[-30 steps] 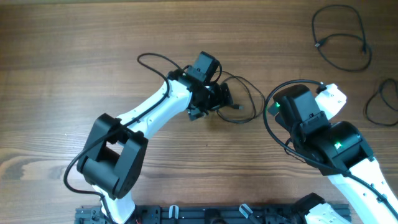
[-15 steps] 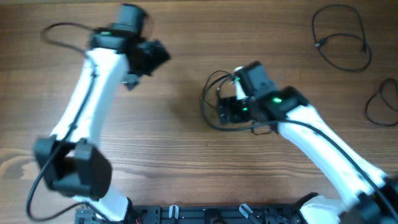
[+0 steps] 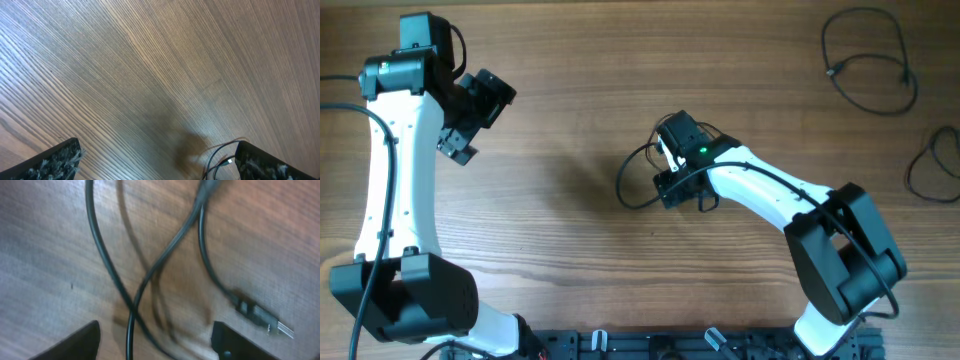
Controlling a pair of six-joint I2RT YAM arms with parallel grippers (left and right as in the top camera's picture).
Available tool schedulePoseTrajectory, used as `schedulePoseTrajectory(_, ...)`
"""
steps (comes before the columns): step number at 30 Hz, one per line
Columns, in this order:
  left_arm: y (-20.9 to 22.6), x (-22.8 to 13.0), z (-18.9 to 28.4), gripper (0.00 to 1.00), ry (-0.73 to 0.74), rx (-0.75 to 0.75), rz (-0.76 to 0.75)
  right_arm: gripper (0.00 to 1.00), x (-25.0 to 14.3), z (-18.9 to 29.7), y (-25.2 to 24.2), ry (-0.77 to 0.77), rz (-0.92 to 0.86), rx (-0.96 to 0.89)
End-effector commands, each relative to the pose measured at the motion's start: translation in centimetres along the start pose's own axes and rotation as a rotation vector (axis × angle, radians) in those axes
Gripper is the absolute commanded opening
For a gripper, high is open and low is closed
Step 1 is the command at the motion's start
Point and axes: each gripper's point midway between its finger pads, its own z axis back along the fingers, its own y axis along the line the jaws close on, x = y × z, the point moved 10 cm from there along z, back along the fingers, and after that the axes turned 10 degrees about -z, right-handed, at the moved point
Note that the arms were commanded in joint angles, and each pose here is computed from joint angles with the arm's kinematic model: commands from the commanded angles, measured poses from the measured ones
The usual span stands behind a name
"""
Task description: Untangle cables
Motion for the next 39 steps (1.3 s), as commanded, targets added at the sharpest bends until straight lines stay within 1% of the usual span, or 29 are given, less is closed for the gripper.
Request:
schedulePoseTrajectory(1, -0.1, 0.1, 0.5, 1.0, -0.008, -0.017, 0.01, 0.44, 0.2, -1.0, -0.1, -0.008, 0.081, -0.027)
schedulePoseTrajectory(2, -0.1, 0.1, 0.5, 1.0, -0.008, -0.017, 0.01, 0.31, 0.2, -1.0, -0.1, -0.008, 0.11, -0.027)
schedulePoseTrajectory(3, -0.1, 0.1, 0.5, 1.0, -0.008, -0.017, 0.01, 0.21, 0.2, -1.0, -0.2, -0.006, 0.138, -0.028)
schedulePoseTrajectory(4, -0.1, 0.1, 0.5, 1.0, -0.008, -0.017, 0.01, 0.15, 0.2, -1.0, -0.2, -0.008, 0.171, -0.028)
schedulePoseTrajectory(5, -0.1, 0.1, 0.5, 1.0, -0.008, -0.017, 0.01, 0.04, 0.3, -0.9, -0.3, -0.014, 0.211, -0.047)
schedulePoseTrajectory(9, -0.1, 0.1, 0.5, 1.0, -0.008, -0.017, 0.01, 0.04, 1.6, -0.2, -1.9, -0.076, 0.147, -0.212)
schedulePoseTrajectory(12, -0.1, 0.1, 0.5, 1.0, -0.008, -0.017, 0.01, 0.04, 4.3, 1.9, -4.6, -0.141, 0.208, -0.323)
schedulePoseTrajectory(17, -0.1, 0.1, 0.5, 1.0, -0.008, -0.017, 0.01, 0.04, 6.6, 3.0, -9.9, -0.227, 0.135, -0.369)
schedulePoseTrajectory(18, -0.1, 0.1, 0.5, 1.0, -0.008, -0.017, 0.01, 0.04, 6.8, 3.1, -11.5, -0.23, 0.141, -0.383)
schedulePoseTrajectory(20, -0.1, 0.1, 0.5, 1.0, -0.008, -0.017, 0.01, 0.04, 7.0, 3.2, -13.0, -0.234, 0.165, -0.383)
schedulePoseTrajectory(22, -0.1, 0.1, 0.5, 1.0, -0.008, -0.017, 0.01, 0.04, 7.5, 3.3, -13.8, -0.271, 0.258, -0.297)
schedulePoseTrajectory(24, -0.1, 0.1, 0.5, 1.0, -0.008, -0.017, 0.01, 0.04, 8.6, 3.6, -14.1, -0.369, 0.261, -0.222)
schedulePoseTrajectory(26, -0.1, 0.1, 0.5, 1.0, -0.008, -0.017, 0.01, 0.04, 9.6, 3.8, -14.0, -0.445, 0.27, -0.199)
schedulePoseTrajectory(28, -0.1, 0.1, 0.5, 1.0, -0.008, -0.017, 0.01, 0.04, 10.8, 3.5, -14.2, -0.517, 0.305, -0.225)
schedulePoseTrajectory(31, -0.1, 0.1, 0.5, 1.0, -0.008, -0.017, 0.01, 0.04, 11.7, 2.3, -14.9, -0.562, 0.36, -0.268)
schedulePoseTrajectory(34, -0.1, 0.1, 0.5, 1.0, -0.008, -0.017, 0.01, 0.04, 12.9, 1.2, -16.8, -0.637, 0.344, -0.373)
schedulePoseTrajectory(39, -0.1, 0.1, 0.5, 1.0, -0.008, -0.017, 0.01, 0.04, 13.9, -0.4, -19.2, -0.709, 0.477, -0.47)
